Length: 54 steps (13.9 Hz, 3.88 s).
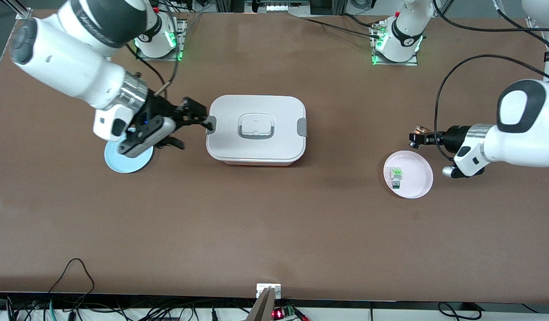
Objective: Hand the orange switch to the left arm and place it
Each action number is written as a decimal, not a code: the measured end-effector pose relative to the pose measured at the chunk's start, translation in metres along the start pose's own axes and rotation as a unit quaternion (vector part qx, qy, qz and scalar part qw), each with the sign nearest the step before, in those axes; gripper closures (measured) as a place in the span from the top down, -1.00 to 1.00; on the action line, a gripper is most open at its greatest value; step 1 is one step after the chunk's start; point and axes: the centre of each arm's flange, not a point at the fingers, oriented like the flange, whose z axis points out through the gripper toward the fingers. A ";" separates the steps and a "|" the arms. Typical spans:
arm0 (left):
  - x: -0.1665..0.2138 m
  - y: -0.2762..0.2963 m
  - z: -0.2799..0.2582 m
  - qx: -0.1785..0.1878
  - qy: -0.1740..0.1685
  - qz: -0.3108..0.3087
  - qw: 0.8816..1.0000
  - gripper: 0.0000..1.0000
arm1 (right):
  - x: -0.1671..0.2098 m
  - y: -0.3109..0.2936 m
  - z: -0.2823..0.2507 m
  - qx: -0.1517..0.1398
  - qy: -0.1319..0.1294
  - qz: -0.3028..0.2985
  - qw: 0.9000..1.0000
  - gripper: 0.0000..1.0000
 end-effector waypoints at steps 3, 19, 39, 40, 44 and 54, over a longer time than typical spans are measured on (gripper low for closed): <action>0.022 -0.012 0.019 0.082 0.022 0.017 0.996 -0.10 | -0.019 0.026 -0.016 -0.082 -0.058 -0.005 0.995 1.00; 0.102 -0.023 0.130 0.177 0.074 0.004 0.981 -0.10 | -0.063 0.118 -0.111 -0.203 -0.062 0.166 0.963 1.00; -0.013 0.056 -0.122 0.223 0.197 0.065 0.952 1.00 | -0.080 0.119 -0.145 -0.205 -0.066 0.190 0.958 1.00; -0.029 0.060 -0.137 0.217 0.185 0.063 0.956 1.00 | -0.080 0.119 -0.145 -0.205 -0.066 0.190 0.958 1.00; -0.074 0.077 -0.185 0.193 0.173 0.066 0.964 1.00 | -0.079 0.117 -0.150 -0.205 -0.060 0.190 0.958 1.00; -0.145 0.098 -0.205 0.150 0.192 0.050 0.968 1.00 | -0.078 0.116 -0.153 -0.206 -0.057 0.192 0.958 1.00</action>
